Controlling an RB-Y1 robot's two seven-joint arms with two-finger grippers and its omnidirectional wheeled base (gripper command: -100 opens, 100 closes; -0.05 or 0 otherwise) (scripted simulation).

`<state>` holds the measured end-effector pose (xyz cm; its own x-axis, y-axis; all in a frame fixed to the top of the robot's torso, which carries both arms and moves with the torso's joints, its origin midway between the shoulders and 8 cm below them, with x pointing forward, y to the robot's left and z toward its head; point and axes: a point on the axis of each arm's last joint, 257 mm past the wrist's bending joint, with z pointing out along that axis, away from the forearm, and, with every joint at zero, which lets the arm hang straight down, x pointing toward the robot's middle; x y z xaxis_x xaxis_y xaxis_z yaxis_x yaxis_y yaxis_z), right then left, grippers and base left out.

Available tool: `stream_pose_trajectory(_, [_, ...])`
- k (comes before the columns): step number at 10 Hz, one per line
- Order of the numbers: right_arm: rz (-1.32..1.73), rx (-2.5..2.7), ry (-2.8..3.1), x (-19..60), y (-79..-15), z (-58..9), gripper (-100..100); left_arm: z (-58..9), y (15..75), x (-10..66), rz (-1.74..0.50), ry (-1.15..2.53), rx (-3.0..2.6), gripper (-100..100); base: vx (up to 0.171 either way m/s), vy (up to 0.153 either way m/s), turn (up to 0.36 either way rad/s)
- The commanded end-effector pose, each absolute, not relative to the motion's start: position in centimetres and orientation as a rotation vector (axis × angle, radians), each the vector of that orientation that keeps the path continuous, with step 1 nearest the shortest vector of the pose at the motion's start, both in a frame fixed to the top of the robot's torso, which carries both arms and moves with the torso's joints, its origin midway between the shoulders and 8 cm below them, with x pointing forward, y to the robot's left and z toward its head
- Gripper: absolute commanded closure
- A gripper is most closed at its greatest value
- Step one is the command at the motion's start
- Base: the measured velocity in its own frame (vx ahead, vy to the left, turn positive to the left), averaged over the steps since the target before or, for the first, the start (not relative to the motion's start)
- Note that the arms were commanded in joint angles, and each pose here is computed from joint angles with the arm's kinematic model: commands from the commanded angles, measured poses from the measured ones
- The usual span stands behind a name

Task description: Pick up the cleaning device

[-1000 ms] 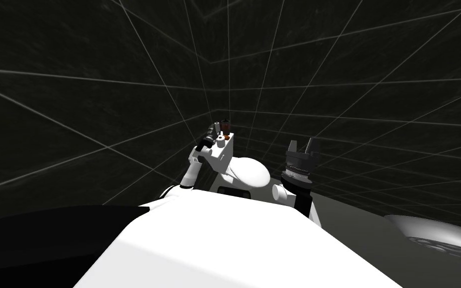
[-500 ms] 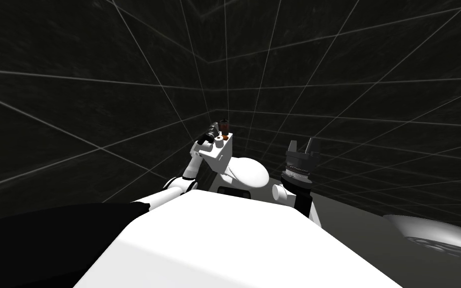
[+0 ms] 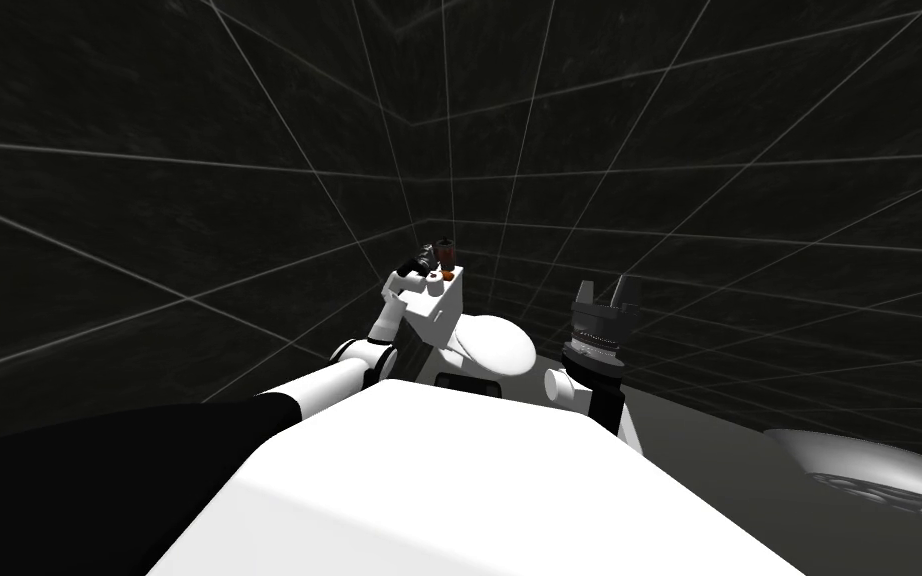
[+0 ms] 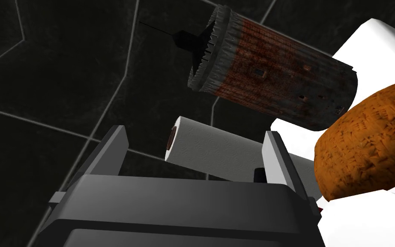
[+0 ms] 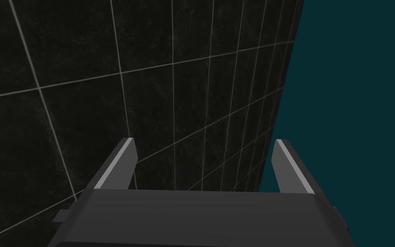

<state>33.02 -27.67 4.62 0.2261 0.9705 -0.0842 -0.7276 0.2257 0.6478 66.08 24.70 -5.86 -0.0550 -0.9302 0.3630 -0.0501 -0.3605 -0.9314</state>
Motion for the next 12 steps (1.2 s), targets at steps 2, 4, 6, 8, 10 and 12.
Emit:
stream_pose_trajectory(2, [1.252, 0.540, 0.539, 33.0, -27.7, 4.6, 0, -6.1, 25.3, 67.6, -1.474, 1.100, -1.562, -100, 0.006, -0.025, -0.003])
stream_pose_trajectory(4, [1.252, 0.540, 0.539, 33.0, -27.7, 4.6, 0, -6.0, 25.9, 68.7, -1.451, 1.098, -1.630, -100, 0.002, -0.037, -0.002])
stream_pose_trajectory(6, [1.252, 0.540, 0.539, 33.0, -27.7, 4.6, 0, -6.2, 26.6, 69.4, -1.427, 1.091, -1.698, -100, 0.004, -0.021, -0.001])
stream_pose_trajectory(8, [1.252, 0.540, 0.539, 33.0, -27.7, 4.6, 0, -6.2, 27.3, 70.0, -1.399, 1.085, -1.770, -100, 0.002, -0.029, 0.001])
stream_pose_trajectory(10, [1.252, 0.540, 0.539, 33.0, -27.7, 4.6, 0, -6.1, 27.8, 70.7, -1.368, 1.077, -1.847, -100, 0.006, -0.027, 0.001])
stream_pose_trajectory(12, [1.252, 0.540, 0.539, 33.0, -27.7, 4.6, 0, -7.2, 27.9, 70.8, -1.327, 1.092, -1.892, -100, 0.002, -0.017, 0.001])
